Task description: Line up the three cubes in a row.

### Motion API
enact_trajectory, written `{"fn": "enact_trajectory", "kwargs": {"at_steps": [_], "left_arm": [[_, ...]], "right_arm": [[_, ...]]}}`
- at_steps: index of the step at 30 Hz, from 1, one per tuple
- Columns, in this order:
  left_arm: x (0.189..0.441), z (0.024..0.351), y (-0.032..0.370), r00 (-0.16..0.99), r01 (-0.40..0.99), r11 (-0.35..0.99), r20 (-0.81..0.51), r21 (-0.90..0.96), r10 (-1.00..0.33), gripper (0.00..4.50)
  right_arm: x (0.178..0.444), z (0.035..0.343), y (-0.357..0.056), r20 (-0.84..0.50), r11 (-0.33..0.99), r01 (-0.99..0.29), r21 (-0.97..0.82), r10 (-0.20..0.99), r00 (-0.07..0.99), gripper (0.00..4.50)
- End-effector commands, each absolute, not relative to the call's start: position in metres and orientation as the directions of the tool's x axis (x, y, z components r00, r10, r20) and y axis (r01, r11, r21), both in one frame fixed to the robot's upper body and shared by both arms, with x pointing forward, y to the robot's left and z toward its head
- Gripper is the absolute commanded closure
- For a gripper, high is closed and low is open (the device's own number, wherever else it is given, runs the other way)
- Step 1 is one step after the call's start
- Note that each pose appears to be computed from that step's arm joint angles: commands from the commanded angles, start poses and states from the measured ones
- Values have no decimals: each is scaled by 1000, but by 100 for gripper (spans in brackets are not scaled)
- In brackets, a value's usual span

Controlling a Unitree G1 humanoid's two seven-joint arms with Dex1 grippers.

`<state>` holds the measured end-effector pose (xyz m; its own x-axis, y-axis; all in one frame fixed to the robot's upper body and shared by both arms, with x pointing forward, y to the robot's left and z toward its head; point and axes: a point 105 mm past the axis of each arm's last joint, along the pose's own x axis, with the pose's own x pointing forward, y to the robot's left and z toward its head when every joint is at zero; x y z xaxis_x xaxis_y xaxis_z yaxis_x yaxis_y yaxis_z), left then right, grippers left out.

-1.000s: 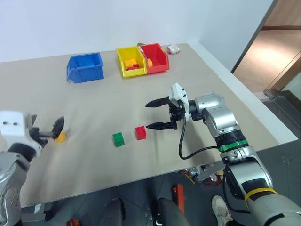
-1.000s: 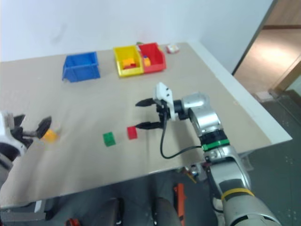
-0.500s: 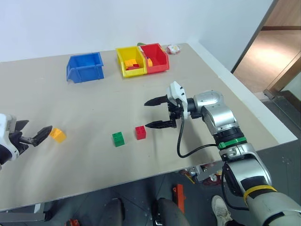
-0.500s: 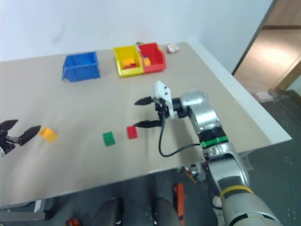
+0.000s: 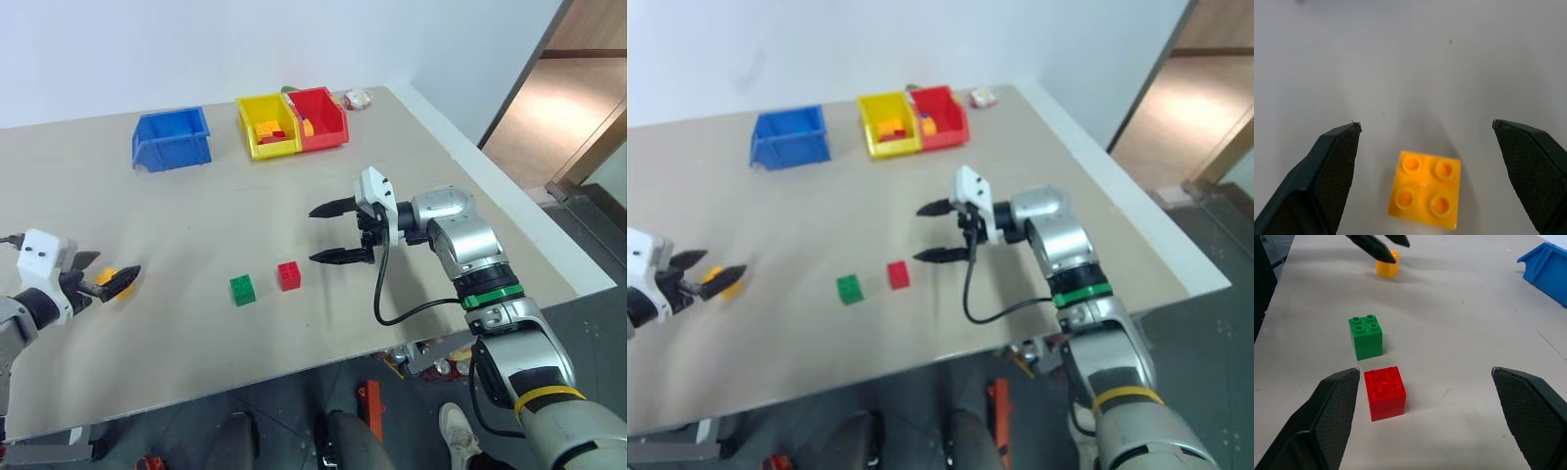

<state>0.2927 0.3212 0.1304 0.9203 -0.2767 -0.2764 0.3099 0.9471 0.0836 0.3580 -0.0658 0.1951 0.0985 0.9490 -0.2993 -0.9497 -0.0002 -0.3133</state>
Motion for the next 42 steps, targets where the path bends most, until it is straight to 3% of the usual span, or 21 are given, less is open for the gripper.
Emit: {"fn": "enact_trajectory", "kwargs": {"at_steps": [1, 8, 17, 22, 28, 36, 42], "left_arm": [[295, 135, 327, 917, 318, 940, -292, 123, -272, 3], [303, 121, 325, 892, 363, 921, -337, 140, -300, 3], [302, 118, 318, 868, 422, 891, -357, 167, -344, 285], [289, 130, 291, 799, 573, 789, -367, 221, -477, 285], [263, 131, 239, 586, 806, 549, -430, 223, -687, 285], [266, 118, 229, 464, 885, 409, -499, 222, -732, 285], [269, 112, 233, 434, 900, 377, -520, 218, -736, 285]], "right_arm": [[356, 206, -67, -279, 1, -935, -355, 954, 107, 0], [358, 204, -69, -285, 9, -935, -355, 951, 118, 0], [352, 202, -70, -283, -20, -945, -327, 956, 78, 0], [337, 199, -71, -306, -104, -948, -302, 952, -6, 0], [330, 197, -67, -323, -146, -941, -304, 946, -42, 0], [333, 198, -69, -325, -126, -939, -321, 946, -15, 0], [333, 202, -71, -328, -108, -937, -331, 945, 7, 0]]}}
